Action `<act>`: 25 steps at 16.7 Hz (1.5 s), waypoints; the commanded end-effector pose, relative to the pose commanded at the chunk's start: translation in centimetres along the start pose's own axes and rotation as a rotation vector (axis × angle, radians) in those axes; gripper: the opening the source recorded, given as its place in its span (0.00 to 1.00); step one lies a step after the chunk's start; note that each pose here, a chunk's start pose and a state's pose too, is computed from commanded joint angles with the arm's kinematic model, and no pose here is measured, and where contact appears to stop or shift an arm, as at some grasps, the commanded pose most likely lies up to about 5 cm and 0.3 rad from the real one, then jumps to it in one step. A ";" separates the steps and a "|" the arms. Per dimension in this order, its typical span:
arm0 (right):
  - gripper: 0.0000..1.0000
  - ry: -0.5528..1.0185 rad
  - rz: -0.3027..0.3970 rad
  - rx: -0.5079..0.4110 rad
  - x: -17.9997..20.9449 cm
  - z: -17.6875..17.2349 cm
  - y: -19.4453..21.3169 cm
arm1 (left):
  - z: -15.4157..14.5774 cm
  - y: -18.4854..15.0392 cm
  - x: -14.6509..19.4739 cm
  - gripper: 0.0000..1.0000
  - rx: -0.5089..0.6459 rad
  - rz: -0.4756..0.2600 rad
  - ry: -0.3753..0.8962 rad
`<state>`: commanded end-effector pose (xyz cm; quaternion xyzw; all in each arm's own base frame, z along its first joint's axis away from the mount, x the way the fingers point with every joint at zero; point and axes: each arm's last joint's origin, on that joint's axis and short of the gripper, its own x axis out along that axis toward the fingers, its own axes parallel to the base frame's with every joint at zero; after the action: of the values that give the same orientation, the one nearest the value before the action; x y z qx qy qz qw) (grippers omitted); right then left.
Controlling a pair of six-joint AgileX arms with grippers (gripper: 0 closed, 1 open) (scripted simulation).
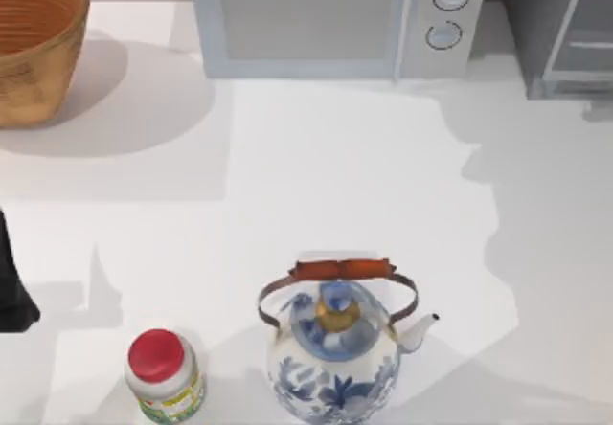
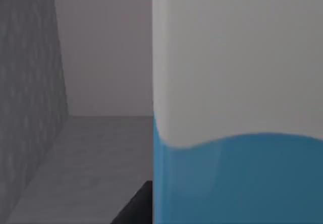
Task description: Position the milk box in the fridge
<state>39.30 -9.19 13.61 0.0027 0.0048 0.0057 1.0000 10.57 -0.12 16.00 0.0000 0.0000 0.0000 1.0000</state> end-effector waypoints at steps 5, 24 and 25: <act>0.00 -0.005 -0.010 -0.003 1.2 -2.6 -1.2 | 0.0 0.0 0.0 1.00 0.000 0.000 0.000; 0.00 -0.038 0.003 -0.008 11.6 -0.1 -1.4 | 0.0 0.0 0.0 1.00 0.000 0.000 0.000; 0.00 -0.031 0.002 -0.007 12.2 0.0 -1.4 | 0.0 0.0 0.0 1.00 0.000 0.000 0.000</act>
<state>51.55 -10.42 13.50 -0.0005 -0.0109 0.0067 0.9999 10.57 -0.12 16.00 0.0000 0.0000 0.0000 1.0000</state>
